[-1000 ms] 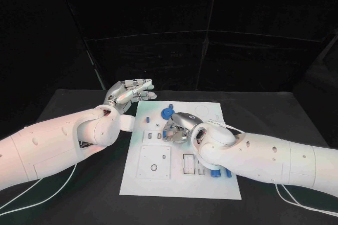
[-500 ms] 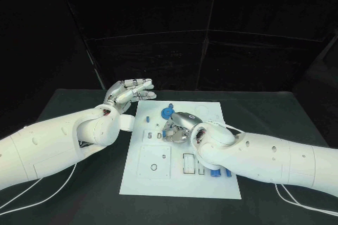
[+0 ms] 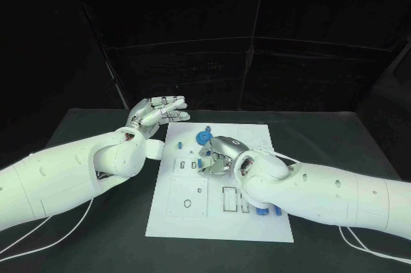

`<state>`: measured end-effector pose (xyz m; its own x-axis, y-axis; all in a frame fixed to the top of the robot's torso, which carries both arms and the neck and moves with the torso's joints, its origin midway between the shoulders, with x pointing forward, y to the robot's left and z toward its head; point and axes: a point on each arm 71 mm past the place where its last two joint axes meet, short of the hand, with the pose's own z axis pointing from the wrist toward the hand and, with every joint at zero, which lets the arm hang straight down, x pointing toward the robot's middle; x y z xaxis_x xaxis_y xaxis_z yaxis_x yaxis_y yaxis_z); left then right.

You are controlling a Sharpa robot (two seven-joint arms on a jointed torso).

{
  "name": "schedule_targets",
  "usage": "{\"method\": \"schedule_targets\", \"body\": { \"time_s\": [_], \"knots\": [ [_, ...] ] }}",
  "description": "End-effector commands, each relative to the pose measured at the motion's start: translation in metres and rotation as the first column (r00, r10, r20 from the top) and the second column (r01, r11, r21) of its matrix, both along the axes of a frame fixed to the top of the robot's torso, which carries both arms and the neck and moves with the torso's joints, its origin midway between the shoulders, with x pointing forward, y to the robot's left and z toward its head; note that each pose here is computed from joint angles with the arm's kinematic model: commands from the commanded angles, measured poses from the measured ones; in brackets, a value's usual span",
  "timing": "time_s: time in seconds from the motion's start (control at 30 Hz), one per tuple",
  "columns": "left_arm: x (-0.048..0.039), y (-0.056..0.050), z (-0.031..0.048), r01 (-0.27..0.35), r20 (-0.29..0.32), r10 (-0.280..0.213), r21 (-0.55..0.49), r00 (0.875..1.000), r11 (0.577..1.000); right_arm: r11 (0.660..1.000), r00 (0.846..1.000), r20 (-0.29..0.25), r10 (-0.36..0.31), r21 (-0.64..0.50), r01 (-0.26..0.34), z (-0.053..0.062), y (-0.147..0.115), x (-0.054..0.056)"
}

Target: Assemble the parts on the task board

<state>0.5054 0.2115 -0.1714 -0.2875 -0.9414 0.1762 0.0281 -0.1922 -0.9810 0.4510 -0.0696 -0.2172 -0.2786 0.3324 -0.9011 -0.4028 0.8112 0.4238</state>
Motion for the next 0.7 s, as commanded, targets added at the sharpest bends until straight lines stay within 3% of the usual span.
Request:
{"method": "schedule_targets", "body": {
  "time_s": [0.03, 0.2, 0.37, 0.53, 0.7],
  "knots": [
    [0.0, 0.0, 0.0006, 0.013, 0.008, -0.013, -0.002, 1.0, 1.0, 0.998, 0.996, 0.074, 0.039, 0.052, -0.043, 0.01, 0.0, -0.006],
    [-0.0017, 0.001, -0.0043, 0.034, -0.003, -0.034, 0.039, 0.999, 0.999, 0.988, 0.987, 0.109, 0.115, 0.09, -0.125, 0.018, -0.006, -0.016],
    [-0.0042, -0.002, -0.0098, 0.146, -0.019, -0.145, 0.191, 0.989, 0.971, 0.963, 0.975, 0.09, 0.202, 0.164, -0.215, 0.034, -0.02, -0.012],
    [-0.0049, 0.001, -0.0177, 0.213, -0.089, -0.193, 0.366, 0.977, 0.906, 0.95, 0.976, 0.028, 0.214, 0.228, -0.215, 0.049, -0.045, -0.001],
    [-0.0035, 0.004, -0.0212, 0.307, -0.216, -0.222, 0.553, 0.951, 0.774, 0.936, 0.982, -0.023, 0.185, 0.309, -0.169, 0.07, -0.082, 0.014]
  ]
}}
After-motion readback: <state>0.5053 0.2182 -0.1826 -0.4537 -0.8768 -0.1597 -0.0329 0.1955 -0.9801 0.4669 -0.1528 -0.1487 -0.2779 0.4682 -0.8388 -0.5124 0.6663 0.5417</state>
